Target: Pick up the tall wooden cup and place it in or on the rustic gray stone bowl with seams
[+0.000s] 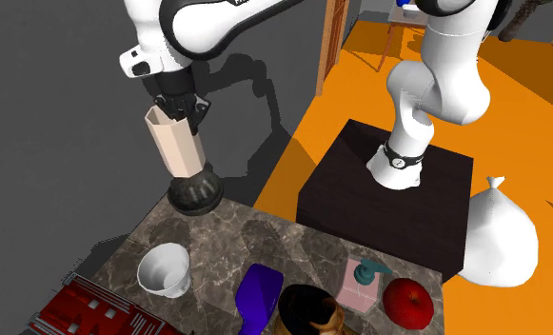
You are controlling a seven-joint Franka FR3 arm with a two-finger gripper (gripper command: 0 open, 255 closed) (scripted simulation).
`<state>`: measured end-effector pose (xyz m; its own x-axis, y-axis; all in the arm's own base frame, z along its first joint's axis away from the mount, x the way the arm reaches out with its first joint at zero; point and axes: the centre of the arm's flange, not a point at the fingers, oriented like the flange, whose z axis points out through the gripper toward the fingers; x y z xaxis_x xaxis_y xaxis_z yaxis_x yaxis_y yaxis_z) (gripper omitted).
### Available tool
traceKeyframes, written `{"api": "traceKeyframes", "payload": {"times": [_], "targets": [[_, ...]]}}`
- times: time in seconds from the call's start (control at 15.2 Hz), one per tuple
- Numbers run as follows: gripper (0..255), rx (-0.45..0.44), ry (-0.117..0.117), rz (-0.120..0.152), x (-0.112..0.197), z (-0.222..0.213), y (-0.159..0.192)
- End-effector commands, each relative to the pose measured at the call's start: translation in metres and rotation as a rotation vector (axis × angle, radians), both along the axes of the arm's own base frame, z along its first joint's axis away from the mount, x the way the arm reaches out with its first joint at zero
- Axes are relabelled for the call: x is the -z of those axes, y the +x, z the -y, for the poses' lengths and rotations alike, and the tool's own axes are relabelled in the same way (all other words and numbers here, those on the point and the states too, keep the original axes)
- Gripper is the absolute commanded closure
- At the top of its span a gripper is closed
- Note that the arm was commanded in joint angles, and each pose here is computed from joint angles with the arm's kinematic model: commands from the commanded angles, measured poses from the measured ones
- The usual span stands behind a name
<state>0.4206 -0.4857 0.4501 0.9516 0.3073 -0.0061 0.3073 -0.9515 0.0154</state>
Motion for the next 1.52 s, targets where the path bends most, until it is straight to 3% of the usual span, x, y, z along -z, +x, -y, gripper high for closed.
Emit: {"api": "traceKeyframes", "payload": {"times": [0.0,1.12,1.45], "targets": [[255,0.000,-0.001,0.001,0.011,0.001,0.000],[255,0.000,-0.001,0.001,0.100,0.001,0.000],[255,0.000,-0.001,0.001,0.104,0.001,0.000]]}}
